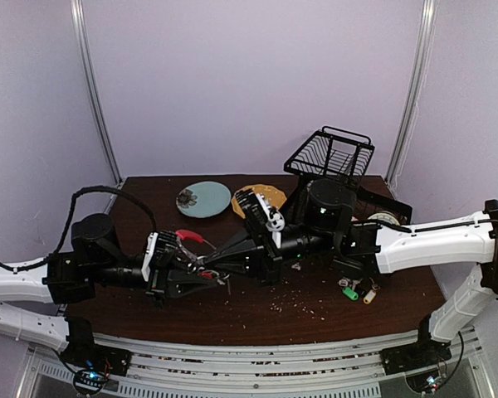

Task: Put the keys on the keyring

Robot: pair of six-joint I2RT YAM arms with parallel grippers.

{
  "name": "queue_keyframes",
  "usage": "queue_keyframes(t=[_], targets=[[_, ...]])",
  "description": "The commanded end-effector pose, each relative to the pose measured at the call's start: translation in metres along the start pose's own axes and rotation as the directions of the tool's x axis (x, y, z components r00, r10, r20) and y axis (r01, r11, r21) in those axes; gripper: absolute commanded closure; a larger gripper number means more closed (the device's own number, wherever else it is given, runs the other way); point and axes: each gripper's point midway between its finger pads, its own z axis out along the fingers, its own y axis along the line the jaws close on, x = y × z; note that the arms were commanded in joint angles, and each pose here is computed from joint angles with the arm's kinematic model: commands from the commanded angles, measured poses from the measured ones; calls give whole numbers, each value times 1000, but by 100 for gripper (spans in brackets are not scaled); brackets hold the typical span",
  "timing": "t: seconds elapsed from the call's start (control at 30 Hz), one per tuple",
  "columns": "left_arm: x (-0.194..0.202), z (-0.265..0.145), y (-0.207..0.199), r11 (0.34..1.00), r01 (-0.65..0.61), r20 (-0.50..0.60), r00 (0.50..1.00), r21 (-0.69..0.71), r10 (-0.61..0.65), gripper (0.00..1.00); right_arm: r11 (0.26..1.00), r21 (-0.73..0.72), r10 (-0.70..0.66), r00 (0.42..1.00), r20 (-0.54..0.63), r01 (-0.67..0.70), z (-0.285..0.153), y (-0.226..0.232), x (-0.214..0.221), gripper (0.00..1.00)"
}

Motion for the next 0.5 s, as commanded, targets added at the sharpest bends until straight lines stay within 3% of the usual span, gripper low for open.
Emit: queue_keyframes(t=[0.0,0.1,0.3,0.47], targets=[[20,6,22,996,63,-77,995,-64,-68,100,975,-178,-111,983,147,136,7,45,-50,100],[16,15,29,995,75,-105,991,-67,-82,100,987,-108,-104,980,170,123,10,34,-52,100],[-18,-6,25,996,-2,10,1000,-89,3,59,990,97,-119,982,144,106,0,4,-46,100],[-26,-35,29,980,-13,42,999,-199,22,47,982,162,-119,987,104,101,-5,-6,-38,100]])
